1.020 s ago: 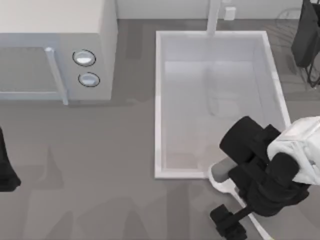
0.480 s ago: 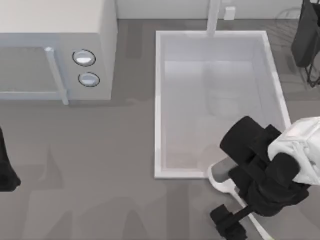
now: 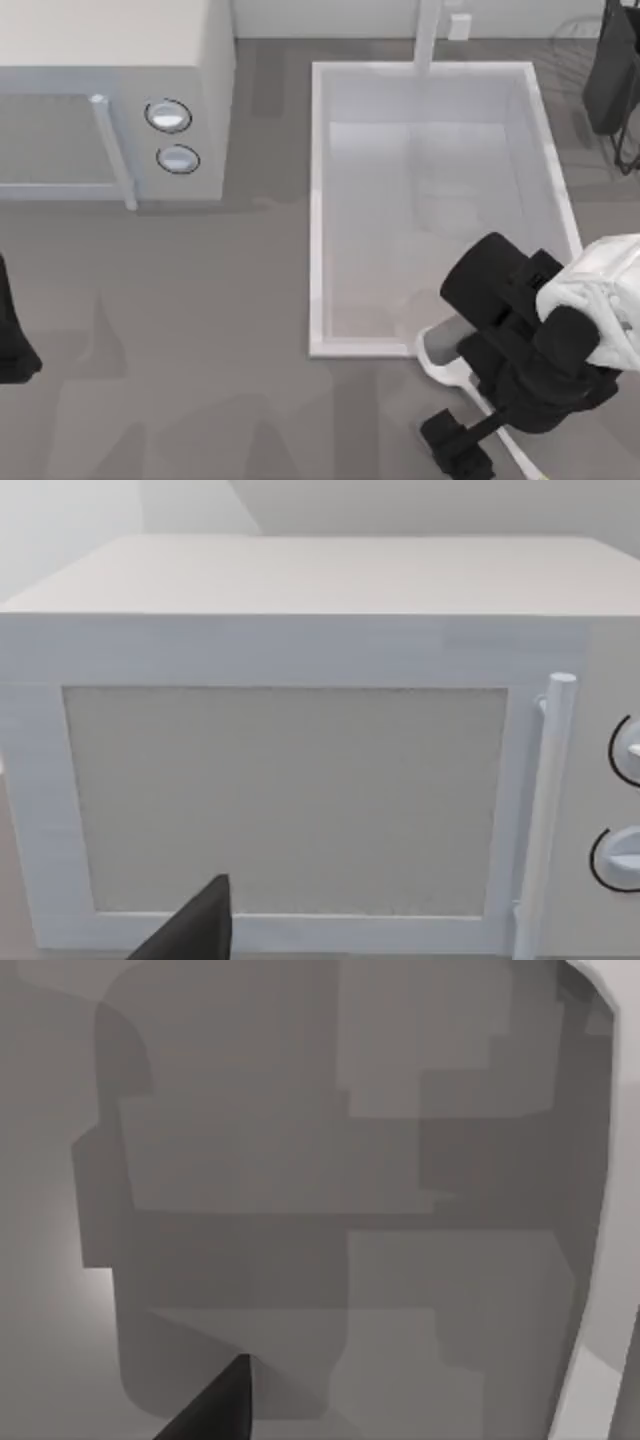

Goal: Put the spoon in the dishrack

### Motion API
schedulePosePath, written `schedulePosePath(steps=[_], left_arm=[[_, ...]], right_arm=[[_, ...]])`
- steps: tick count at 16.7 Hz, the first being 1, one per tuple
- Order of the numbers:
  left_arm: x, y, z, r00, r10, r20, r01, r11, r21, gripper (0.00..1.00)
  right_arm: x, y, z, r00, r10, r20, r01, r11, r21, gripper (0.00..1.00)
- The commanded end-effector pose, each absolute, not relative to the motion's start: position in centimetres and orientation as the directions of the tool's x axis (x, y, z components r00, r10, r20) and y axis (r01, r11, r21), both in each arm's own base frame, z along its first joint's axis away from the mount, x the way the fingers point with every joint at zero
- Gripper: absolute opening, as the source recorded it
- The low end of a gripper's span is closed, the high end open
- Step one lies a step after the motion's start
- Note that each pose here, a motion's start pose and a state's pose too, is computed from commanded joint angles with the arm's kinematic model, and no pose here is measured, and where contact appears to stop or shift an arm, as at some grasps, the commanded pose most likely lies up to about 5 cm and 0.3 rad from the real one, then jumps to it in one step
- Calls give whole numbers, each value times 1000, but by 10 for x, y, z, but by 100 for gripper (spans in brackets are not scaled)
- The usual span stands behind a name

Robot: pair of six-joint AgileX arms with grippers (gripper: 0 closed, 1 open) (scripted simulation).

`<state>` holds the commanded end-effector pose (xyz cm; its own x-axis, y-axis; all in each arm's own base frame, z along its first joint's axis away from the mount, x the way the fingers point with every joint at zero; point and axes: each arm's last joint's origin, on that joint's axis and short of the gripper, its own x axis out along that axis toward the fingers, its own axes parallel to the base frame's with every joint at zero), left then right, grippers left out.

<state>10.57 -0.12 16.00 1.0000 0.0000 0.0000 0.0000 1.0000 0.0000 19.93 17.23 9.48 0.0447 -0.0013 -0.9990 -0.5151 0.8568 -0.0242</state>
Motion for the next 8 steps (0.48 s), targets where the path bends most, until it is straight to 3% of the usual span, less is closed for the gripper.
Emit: schedulePosePath(steps=[8], left_arm=[[106,-1,160,1000,0,0,0,1000,0,100]], right_arm=[[199,172,95,45,-1,-999,-515,857,-24,0]])
